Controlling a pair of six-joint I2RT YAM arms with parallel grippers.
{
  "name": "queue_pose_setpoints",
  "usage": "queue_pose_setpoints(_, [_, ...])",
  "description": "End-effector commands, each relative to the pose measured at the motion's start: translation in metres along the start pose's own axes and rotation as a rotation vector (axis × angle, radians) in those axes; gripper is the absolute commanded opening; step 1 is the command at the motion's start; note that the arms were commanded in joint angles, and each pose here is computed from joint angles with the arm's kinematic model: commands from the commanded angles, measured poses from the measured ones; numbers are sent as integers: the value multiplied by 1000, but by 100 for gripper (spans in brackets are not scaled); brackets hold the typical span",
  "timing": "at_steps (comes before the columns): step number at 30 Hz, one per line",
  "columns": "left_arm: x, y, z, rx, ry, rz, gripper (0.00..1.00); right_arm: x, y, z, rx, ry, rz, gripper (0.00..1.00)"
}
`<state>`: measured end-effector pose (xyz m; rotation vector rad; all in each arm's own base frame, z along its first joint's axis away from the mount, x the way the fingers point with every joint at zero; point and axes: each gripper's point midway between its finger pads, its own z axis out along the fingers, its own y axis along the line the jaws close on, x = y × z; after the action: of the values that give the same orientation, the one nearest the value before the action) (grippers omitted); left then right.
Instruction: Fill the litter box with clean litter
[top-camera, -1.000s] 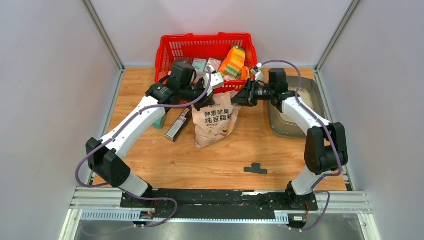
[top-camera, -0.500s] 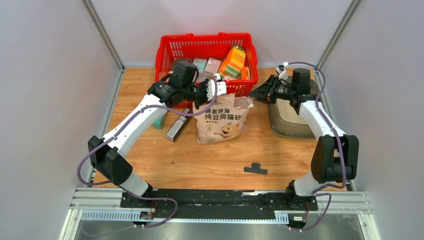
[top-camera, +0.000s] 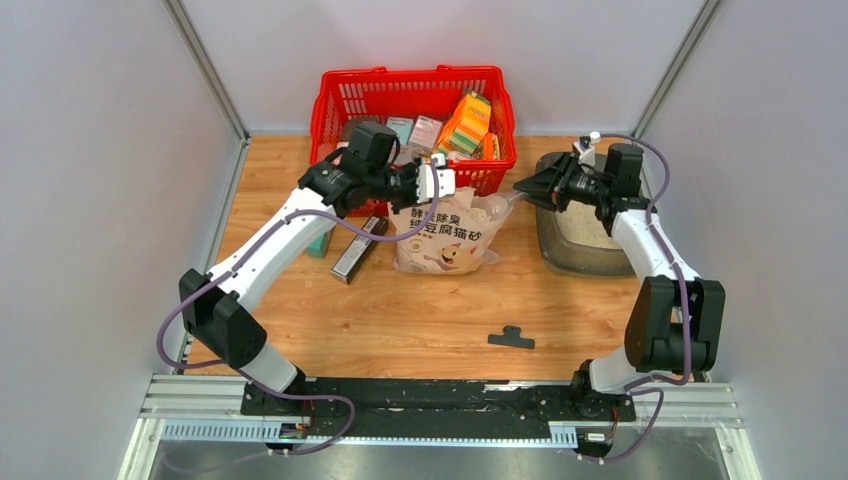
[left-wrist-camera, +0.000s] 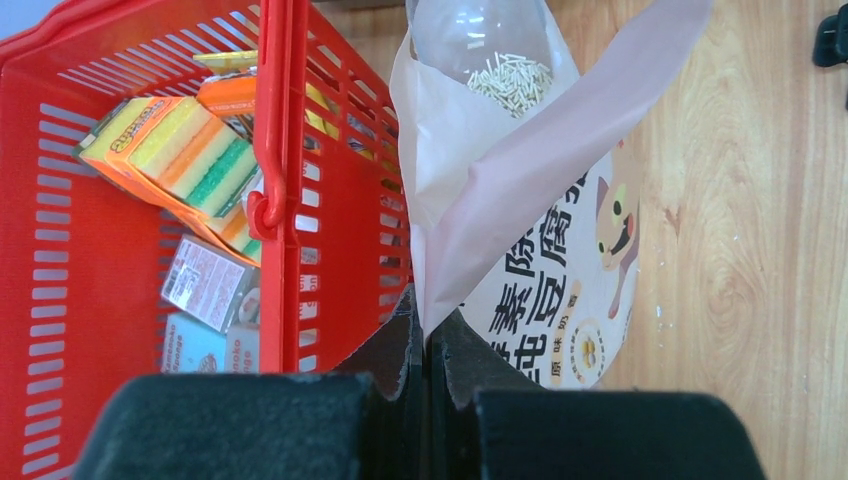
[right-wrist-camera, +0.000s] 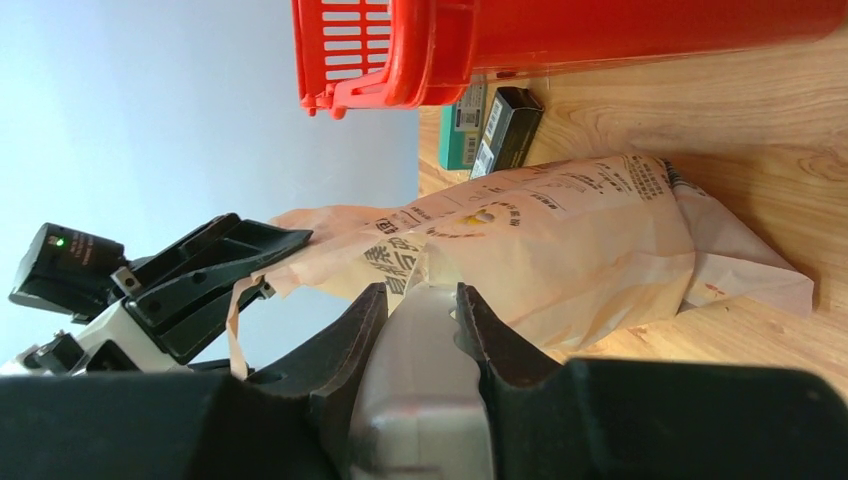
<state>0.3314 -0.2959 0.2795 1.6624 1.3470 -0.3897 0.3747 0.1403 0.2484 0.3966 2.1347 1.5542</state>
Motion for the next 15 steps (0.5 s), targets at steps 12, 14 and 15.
queue_pose_setpoints(12, [-72,42,-46,-236,-219,85,0,-10,29,-38,-56,-82,-79,0])
queue_pose_setpoints(14, [-71,42,-46,-238,-218,77,0,-11,22,-40,-49,-84,-41,0])
queue_pose_setpoints(15, [-71,42,-46,-242,-214,73,0,-13,18,-42,-49,-87,-23,0])
